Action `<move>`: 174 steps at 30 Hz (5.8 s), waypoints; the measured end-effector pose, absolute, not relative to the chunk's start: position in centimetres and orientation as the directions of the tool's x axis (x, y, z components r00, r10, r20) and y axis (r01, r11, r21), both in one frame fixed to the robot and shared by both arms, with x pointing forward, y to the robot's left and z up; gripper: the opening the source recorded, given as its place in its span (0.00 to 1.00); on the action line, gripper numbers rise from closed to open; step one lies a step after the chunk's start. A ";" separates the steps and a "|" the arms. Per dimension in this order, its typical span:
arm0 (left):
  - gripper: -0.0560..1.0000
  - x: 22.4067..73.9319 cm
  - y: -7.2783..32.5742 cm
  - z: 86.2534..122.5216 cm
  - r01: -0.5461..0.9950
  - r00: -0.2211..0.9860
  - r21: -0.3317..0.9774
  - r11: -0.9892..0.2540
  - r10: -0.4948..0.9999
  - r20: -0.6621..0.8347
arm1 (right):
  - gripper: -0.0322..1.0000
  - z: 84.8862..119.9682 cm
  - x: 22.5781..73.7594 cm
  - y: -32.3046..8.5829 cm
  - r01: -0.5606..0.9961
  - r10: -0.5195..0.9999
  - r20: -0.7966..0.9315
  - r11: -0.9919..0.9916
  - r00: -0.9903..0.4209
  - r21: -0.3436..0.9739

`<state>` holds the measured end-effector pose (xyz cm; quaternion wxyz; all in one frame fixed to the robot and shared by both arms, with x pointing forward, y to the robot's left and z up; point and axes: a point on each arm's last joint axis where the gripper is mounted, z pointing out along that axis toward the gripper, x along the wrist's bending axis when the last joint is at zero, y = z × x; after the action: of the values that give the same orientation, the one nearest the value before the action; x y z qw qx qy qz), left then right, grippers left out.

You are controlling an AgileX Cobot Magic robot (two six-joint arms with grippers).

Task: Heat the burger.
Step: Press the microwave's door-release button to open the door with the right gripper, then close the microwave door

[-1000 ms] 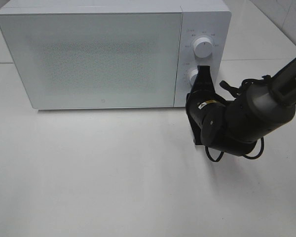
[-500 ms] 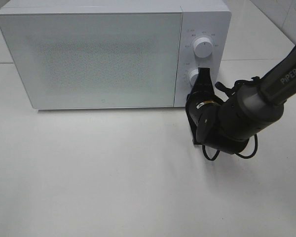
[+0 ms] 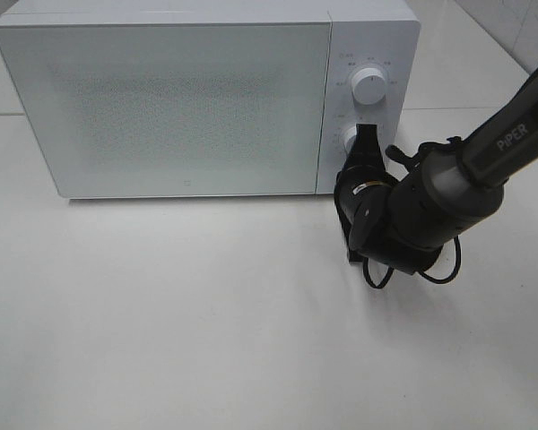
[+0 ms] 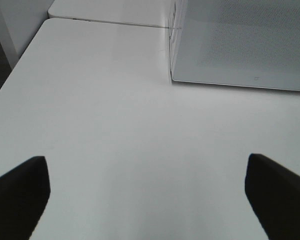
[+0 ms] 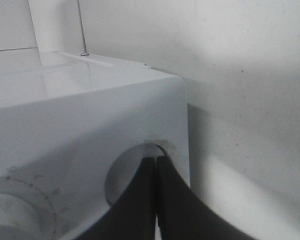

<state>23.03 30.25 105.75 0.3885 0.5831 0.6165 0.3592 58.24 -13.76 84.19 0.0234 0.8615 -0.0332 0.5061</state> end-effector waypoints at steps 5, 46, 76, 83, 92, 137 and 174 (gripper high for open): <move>0.98 23.0 30.2 105.7 0.440 -0.018 0.896 0.062 0.998 -0.060 | 0.06 84.2 58.3 -13.8 -0.083 -0.027 0.882 -0.996 0.470 0.014; 0.98 23.0 30.2 105.7 0.440 -0.018 0.896 0.062 0.998 -0.060 | 0.06 84.4 59.6 -12.8 -0.164 -0.133 0.873 -0.984 0.469 -0.062; 0.98 23.0 30.2 105.7 0.440 -0.018 0.896 0.062 0.998 -0.060 | 0.06 88.0 57.1 -14.1 0.039 0.048 0.863 -0.999 0.503 0.033; 0.98 23.0 30.2 105.7 0.440 -0.018 0.896 0.062 0.998 -0.060 | 0.06 89.1 55.7 -14.3 0.184 0.236 0.816 -0.970 0.528 0.161; 0.98 23.0 30.2 105.7 0.440 -0.018 0.896 0.062 0.998 -0.060 | 0.06 91.4 54.6 -13.5 0.543 0.677 0.642 -0.712 0.361 0.446; 0.98 23.0 30.2 105.7 0.440 -0.018 0.896 0.062 0.998 -0.060 | 0.98 104.7 45.8 -18.7 0.846 0.892 0.024 0.419 -0.451 0.331; 0.98 23.0 30.2 105.7 0.440 -0.018 0.896 0.062 0.998 -0.060 | 0.77 106.3 32.3 -26.2 0.851 0.943 0.067 0.263 -0.327 0.454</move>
<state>23.03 30.25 105.75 0.3885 0.5831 0.6165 0.3592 32.31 -26.22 106.25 0.1091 0.5696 0.7872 0.2095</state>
